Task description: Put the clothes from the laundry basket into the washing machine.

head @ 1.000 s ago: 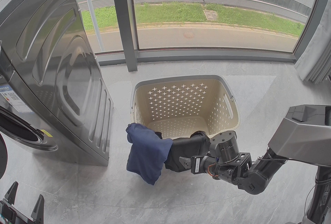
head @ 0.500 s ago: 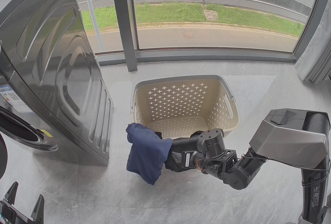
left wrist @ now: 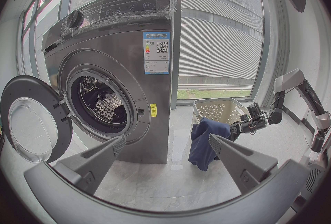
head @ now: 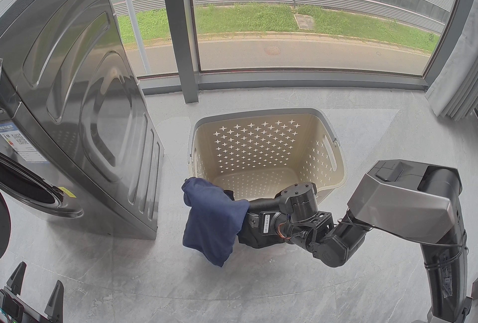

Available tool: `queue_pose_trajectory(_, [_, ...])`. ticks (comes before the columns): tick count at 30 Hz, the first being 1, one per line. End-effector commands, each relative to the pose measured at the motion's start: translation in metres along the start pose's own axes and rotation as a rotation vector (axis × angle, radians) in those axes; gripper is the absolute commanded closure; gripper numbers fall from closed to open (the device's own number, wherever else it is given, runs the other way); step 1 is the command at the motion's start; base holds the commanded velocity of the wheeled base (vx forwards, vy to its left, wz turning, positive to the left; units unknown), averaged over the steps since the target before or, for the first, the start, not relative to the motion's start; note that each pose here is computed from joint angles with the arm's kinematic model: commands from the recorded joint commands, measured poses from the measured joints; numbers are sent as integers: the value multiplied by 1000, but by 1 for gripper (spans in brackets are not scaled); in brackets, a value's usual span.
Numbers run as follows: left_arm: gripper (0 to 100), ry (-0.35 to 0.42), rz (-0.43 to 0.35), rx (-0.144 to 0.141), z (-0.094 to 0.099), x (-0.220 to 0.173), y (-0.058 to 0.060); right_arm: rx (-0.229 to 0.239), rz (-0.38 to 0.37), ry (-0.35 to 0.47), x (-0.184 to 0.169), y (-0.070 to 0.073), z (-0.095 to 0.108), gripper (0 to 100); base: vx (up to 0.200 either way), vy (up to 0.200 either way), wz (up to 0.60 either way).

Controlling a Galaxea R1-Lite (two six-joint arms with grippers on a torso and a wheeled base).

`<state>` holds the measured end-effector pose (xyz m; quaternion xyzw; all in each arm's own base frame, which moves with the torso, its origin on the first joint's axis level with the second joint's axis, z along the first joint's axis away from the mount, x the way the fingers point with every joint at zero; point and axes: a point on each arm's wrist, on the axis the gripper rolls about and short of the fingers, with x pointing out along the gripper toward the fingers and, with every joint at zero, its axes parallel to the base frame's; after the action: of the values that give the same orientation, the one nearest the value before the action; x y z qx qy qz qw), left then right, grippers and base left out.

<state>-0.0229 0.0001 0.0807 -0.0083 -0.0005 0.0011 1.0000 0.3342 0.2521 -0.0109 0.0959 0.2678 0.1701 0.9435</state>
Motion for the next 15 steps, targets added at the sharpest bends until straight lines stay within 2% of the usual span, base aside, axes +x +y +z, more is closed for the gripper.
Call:
queue_pose_trajectory(1, [0, 9, 1, 1, -5, 1, 0, 4, 3, -10, 6, 0, -2, 0, 0, 0, 0])
queue_pose_trajectory(3, [0, 10, 1, 1, -5, 1, 0, 8, 13, -31, 8, 1, -2, 0, 0, 0, 0])
queue_pose_trajectory(4, [0, 9, 1, 0, -5, 1, 0, 10, 17, -41, 9, 2, -1, 100, 0, 0, 0])
queue_pose_trajectory(13, [0, 9, 1, -2, -5, 1, 0, 9, 35, -54, 0, 4, -3, 100, 0, 0, 0])
queue_pose_trajectory(15, [0, 10, 1, -2, -5, 1, 0, 11, 43, -69, -10, 6, 2, 100, 0, 0, 0])
